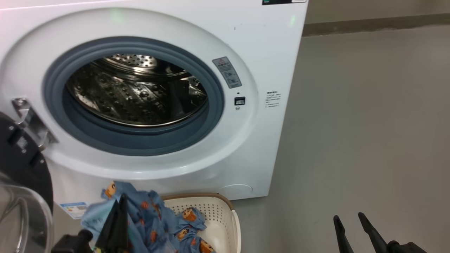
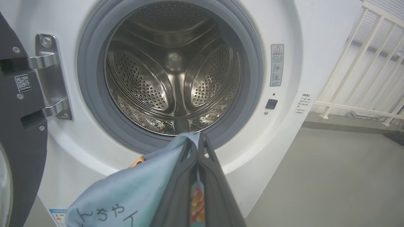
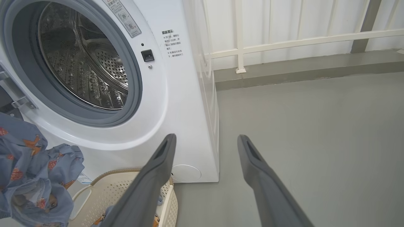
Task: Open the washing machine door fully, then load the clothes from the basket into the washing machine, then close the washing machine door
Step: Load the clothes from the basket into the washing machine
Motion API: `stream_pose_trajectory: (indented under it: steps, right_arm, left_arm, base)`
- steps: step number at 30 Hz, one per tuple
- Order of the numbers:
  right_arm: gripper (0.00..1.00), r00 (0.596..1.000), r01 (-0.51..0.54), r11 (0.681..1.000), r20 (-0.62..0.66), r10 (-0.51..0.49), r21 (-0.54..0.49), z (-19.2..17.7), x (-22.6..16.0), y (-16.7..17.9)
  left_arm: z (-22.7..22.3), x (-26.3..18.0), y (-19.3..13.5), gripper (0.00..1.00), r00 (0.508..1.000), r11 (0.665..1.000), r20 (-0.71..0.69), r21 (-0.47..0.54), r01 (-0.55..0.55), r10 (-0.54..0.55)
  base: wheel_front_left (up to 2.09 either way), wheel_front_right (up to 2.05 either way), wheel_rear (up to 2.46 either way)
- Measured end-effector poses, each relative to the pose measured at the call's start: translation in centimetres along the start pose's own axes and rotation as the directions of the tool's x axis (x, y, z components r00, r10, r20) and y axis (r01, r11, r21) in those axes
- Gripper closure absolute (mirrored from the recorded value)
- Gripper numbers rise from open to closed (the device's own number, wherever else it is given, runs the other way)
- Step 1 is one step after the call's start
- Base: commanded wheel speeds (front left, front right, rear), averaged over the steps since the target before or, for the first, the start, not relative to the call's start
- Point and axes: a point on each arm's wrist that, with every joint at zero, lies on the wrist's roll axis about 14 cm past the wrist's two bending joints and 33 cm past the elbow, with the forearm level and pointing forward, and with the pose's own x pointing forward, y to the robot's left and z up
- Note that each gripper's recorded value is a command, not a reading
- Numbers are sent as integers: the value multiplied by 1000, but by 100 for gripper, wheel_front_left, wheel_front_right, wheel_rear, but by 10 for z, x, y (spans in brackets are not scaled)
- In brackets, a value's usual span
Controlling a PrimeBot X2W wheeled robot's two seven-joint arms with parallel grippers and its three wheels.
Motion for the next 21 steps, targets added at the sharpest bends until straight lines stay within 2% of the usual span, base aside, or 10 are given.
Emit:
stream_pose_trajectory:
  steps: [9,21]
  right_arm:
    - [0,999,44,998,17,-45,33,5,-4,-10]
    - [0,987,158,986,-2,-158,52,0,-25,-36]
  left_arm:
    - [21,51,-19,100,994,996,73,-8,84,-83]
    - [42,138,-26,100,981,987,122,79,142,-151]
  base:
    - [0,0,0]
    - [0,0,0]
